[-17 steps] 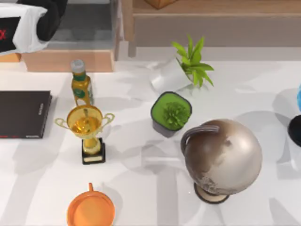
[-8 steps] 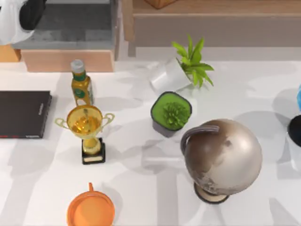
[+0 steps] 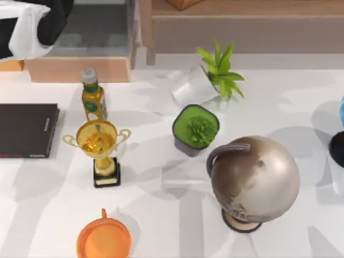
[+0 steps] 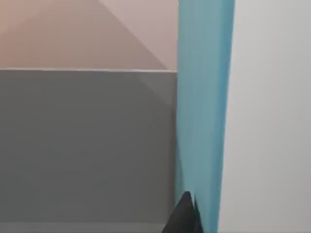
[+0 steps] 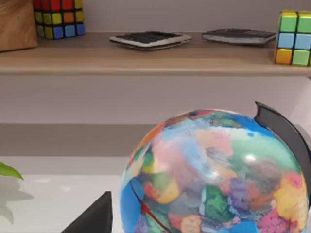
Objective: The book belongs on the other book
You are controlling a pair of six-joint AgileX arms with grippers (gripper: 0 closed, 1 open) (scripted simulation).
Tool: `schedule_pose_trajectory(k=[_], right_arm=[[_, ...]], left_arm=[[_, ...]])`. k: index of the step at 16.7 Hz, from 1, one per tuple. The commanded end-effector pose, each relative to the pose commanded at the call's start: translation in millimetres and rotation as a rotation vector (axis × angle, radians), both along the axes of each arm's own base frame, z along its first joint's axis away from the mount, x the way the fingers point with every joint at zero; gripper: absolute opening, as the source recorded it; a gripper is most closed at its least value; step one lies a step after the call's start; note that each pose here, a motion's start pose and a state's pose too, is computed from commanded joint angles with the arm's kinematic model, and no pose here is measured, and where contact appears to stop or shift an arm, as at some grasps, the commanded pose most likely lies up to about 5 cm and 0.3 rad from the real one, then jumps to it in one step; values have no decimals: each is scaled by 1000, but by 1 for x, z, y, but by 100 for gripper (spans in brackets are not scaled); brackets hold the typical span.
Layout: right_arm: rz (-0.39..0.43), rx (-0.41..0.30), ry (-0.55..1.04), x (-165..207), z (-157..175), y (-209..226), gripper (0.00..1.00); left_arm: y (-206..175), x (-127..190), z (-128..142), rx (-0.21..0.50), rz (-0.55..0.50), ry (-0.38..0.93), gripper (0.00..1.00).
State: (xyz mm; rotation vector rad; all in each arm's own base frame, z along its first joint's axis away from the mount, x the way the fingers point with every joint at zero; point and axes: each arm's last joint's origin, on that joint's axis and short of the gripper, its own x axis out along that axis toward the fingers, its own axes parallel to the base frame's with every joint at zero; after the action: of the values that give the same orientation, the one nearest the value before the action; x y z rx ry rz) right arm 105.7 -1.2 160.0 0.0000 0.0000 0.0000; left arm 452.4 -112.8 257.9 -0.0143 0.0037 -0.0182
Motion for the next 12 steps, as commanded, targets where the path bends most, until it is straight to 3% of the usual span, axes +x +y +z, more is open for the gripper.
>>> schedule_pose_trajectory(k=[4,7,9,12], right_arm=[[0,0,0,0,0,0,100],[0,0,0,0,0,0,100],[0,0,0,0,0,0,100],[0,0,0,0,0,0,100]], left_arm=[[-1,-1,2,-1,-1,-6,0],[4,-11,12,54,-32,-40,0],[16,-24,21,143,-54,-79,0],[43,-51,31,351,-71,-138,0]])
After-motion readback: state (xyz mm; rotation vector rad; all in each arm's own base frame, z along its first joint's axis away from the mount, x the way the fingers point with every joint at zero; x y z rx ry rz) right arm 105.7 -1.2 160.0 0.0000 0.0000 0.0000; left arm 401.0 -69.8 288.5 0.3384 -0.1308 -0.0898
